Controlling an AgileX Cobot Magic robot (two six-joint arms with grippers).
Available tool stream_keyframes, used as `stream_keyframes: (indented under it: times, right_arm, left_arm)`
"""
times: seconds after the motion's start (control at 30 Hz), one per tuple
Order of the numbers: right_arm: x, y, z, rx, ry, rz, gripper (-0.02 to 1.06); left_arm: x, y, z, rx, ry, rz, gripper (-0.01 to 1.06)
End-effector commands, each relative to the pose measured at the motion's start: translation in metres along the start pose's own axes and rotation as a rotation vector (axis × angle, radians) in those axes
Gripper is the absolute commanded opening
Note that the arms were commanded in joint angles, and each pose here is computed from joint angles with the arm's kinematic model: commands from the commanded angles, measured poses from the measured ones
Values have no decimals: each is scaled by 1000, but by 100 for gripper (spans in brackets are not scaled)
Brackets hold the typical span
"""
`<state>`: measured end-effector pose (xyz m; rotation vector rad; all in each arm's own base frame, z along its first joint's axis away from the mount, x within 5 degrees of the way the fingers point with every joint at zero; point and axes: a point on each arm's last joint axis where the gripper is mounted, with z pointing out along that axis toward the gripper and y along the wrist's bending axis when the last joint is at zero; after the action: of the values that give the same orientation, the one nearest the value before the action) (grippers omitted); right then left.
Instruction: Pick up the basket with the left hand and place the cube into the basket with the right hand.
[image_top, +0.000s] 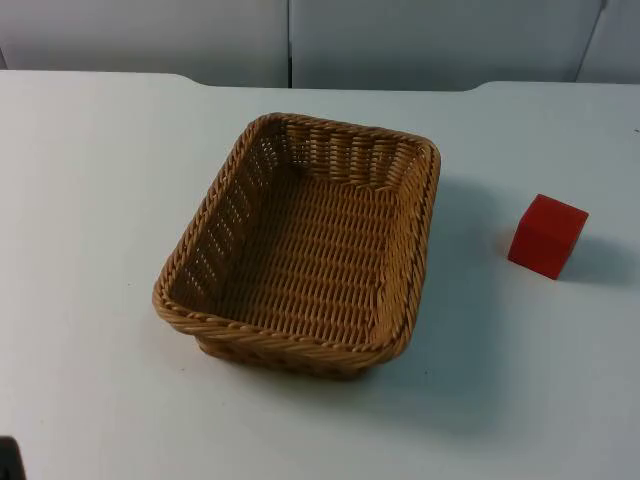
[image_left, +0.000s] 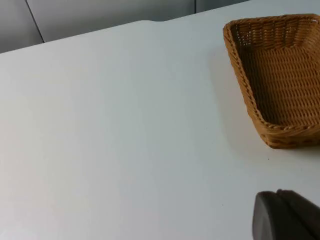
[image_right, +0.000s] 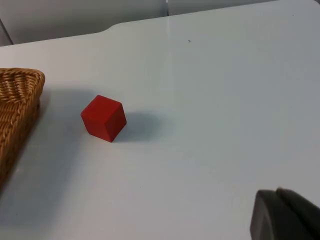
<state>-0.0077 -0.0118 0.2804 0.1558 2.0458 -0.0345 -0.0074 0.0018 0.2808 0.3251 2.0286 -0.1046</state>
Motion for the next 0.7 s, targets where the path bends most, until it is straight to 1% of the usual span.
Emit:
stream_keyframes:
  times: [0.0, 0.07, 0.1, 0.13, 0.17, 0.2, 0.23, 0.3, 0.33, 0.37, 0.4, 0.43, 0.47, 0.53, 0.57, 0.6, 0.67]
  right_arm:
    - [1, 0, 1, -4, -3, -1, 0]
    - [1, 0, 1, -4, -3, -1, 0]
    - [1, 0, 1, -4, -3, -1, 0]
    - [1, 0, 1, -4, -3, -1, 0]
    - [1, 0, 1, -4, -3, -1, 0]
    - [1, 0, 1, -4, -3, -1, 0]
    - [1, 0, 1, -4, -3, -1, 0]
    - [1, 0, 1, -4, -3, -1, 0]
    - [1, 0, 1, -4, -3, -1, 0]
    - [1, 0, 1, -4, -3, -1, 0]
    - [1, 0, 1, -4, -3, -1, 0]
    - [1, 0, 1, -4, -3, -1, 0]
    - [1, 0, 1, -4, -3, -1, 0]
    - [1, 0, 1, -4, -3, -1, 0]
    - [1, 0, 1, -4, -3, -1, 0]
    - [1, 0, 1, -4, -3, -1, 0]
    - [1, 0, 1, -4, -3, -1, 0]
  left_arm:
    - [1, 0, 1, 5, -7, 0, 0]
    - [-1, -2, 0, 23, -20, -22, 0]
    - [-9, -5, -5, 69, -63, -121, 0]
    - [-20, -9, -5, 124, -53, -185, 0]
    - [-32, -13, -2, 175, -20, -215, 0]
    - [-32, -13, -2, 175, -20, -215, 0]
    - [-45, -18, 3, 238, 12, -237, 0]
    - [-69, -26, 29, 346, 154, -243, 0]
    - [-80, -30, 43, 401, 209, -236, 0]
    - [-89, -34, 63, 454, 280, -239, 0]
    - [-89, -34, 63, 454, 280, -239, 0]
    - [-92, -36, 74, 479, 314, -244, 0]
    - [-101, -41, 108, 543, 400, -259, 0]
    - [-107, -47, 152, 623, 470, -280, 0]
    - [-107, -47, 152, 623, 470, -280, 0]
    - [-106, -49, 175, 652, 522, -292, 0]
    - [-105, -52, 215, 699, 595, -279, 4]
